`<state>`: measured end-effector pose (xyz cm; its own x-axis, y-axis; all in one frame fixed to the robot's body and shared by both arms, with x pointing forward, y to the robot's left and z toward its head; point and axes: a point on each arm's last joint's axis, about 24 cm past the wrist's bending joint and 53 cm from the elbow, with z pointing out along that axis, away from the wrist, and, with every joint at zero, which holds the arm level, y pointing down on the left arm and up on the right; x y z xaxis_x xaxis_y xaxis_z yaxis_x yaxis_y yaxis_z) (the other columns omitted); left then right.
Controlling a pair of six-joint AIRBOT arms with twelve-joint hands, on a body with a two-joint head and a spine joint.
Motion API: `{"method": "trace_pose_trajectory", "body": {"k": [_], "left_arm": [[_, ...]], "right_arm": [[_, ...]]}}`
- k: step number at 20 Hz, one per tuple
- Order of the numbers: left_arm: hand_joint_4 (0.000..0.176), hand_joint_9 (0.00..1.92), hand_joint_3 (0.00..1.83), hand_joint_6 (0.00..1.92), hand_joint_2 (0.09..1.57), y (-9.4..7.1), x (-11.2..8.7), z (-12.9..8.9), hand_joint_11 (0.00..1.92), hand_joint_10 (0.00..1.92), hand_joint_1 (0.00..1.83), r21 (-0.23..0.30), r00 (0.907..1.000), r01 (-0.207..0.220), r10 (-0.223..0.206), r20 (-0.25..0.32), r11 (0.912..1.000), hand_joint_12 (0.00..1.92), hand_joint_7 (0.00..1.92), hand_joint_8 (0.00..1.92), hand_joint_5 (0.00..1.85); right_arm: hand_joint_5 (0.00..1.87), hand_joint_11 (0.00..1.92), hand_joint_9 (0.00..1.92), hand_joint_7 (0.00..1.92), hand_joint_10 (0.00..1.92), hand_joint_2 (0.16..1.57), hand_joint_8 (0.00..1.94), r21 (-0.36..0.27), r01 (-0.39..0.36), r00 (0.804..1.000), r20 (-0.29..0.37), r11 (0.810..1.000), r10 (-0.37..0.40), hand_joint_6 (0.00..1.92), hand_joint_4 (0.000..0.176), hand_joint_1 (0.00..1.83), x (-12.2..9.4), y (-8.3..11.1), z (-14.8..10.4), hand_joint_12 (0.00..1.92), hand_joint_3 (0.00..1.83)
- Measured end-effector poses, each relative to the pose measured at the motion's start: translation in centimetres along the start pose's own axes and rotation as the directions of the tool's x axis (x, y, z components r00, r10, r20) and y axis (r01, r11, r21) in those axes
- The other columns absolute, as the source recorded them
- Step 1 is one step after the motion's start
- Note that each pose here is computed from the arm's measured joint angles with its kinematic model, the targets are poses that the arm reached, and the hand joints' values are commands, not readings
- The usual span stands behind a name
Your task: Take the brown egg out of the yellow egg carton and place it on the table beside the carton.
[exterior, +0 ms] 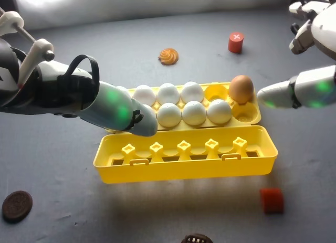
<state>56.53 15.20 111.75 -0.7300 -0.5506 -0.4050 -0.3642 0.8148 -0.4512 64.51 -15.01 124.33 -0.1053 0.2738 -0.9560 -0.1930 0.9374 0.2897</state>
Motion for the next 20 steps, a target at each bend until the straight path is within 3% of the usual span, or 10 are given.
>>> {"method": "trace_pose_trajectory", "body": {"k": [3, 7, 10, 11, 15, 18, 19, 20], "left_arm": [[0.000, 0.00, 0.01, 0.01, 1.20, 0.0, 0.0, 0.0, 0.00, 0.00, 0.00, 0.001, 1.0000, 0.000, 0.000, 0.000, 1.0000, 0.00, 0.00, 0.00, 0.03], [0.000, 0.00, 0.01, 0.01, 1.19, 0.0, 0.0, 0.0, 0.00, 0.00, 0.00, 0.001, 1.0000, -0.001, 0.001, 0.000, 1.0000, 0.00, 0.01, 0.00, 0.04], [0.000, 0.01, 0.01, 0.01, 1.20, 0.0, 0.0, 0.0, 0.00, 0.00, 0.00, 0.001, 1.0000, -0.001, 0.001, 0.001, 1.0000, 0.00, 0.03, 0.01, 0.05], [0.000, 0.01, 0.01, 0.01, 1.20, -0.1, 0.0, 0.0, 0.00, 0.00, 0.00, 0.003, 1.0000, 0.000, 0.000, 0.000, 1.0000, 0.00, 0.02, 0.01, 0.05], [0.000, 0.03, 0.01, 0.02, 1.20, 0.0, 0.0, 0.0, 0.00, 0.01, 0.00, 0.000, 1.0000, 0.000, 0.000, 0.002, 1.0000, 0.00, 0.05, 0.01, 0.07], [0.000, 0.07, 0.00, 0.01, 1.21, 0.0, 0.0, 0.0, 0.03, 0.01, 0.00, 0.002, 1.0000, 0.002, -0.002, 0.000, 1.0000, 0.02, 0.10, 0.01, 0.12], [0.000, 0.05, 0.00, 0.00, 1.21, 0.0, 0.0, 0.0, 0.01, 0.00, 0.00, 0.001, 1.0000, 0.001, -0.001, 0.000, 1.0000, 0.01, 0.08, 0.00, 0.09], [0.000, 0.03, 0.00, 0.00, 1.21, 0.0, 0.0, 0.0, 0.00, 0.00, 0.00, 0.002, 1.0000, 0.001, -0.001, 0.000, 1.0000, 0.00, 0.06, 0.00, 0.08]], "right_arm": [[0.89, 0.00, 0.00, 0.01, 0.00, 0.84, 0.00, 0.015, 0.006, 1.000, 0.004, 1.000, -0.006, 0.03, 0.029, 0.12, 0.5, -0.6, 2.8, 0.00, 0.00], [0.97, 0.00, 0.00, 0.00, 0.00, 0.86, 0.00, -0.005, 0.027, 0.999, -0.035, 1.000, -0.027, 0.04, 0.011, 0.45, 2.6, -0.3, 5.2, 0.00, 0.00], [0.93, 0.00, 0.00, 0.00, 0.00, 0.90, 0.00, -0.133, 0.059, 0.998, -0.019, 0.989, -0.063, 0.02, 0.017, 0.46, 3.5, 2.4, 5.5, 0.00, 0.02], [0.93, 0.00, 0.00, 0.00, 0.00, 0.89, 0.00, -0.154, 0.069, 0.997, -0.014, 0.986, -0.072, 0.02, 0.032, 0.46, 3.6, 3.0, 5.6, 0.00, 0.01], [0.93, 0.00, 0.00, 0.00, 0.00, 0.89, 0.00, -0.194, 0.022, 0.999, -0.031, 0.981, -0.028, 0.02, 0.037, 0.45, 4.6, 3.6, 6.3, 0.00, 0.01], [0.90, 0.00, 0.00, 0.00, 0.00, 0.88, 0.00, -0.210, -0.022, 1.000, -0.020, 0.977, 0.018, 0.00, 0.054, 0.50, 4.1, 3.3, 7.3, 0.00, 0.00], [0.84, 0.00, 0.00, 0.00, 0.00, 0.90, 0.00, -0.209, -0.027, 1.000, -0.021, 0.977, 0.023, 0.00, 0.069, 0.51, 4.2, 3.3, 7.5, 0.00, 0.01], [0.82, 0.00, 0.00, 0.00, 0.00, 0.91, 0.00, -0.208, -0.030, 0.999, -0.023, 0.978, 0.026, 0.00, 0.061, 0.56, 4.2, 3.2, 7.7, 0.00, 0.01]]}}
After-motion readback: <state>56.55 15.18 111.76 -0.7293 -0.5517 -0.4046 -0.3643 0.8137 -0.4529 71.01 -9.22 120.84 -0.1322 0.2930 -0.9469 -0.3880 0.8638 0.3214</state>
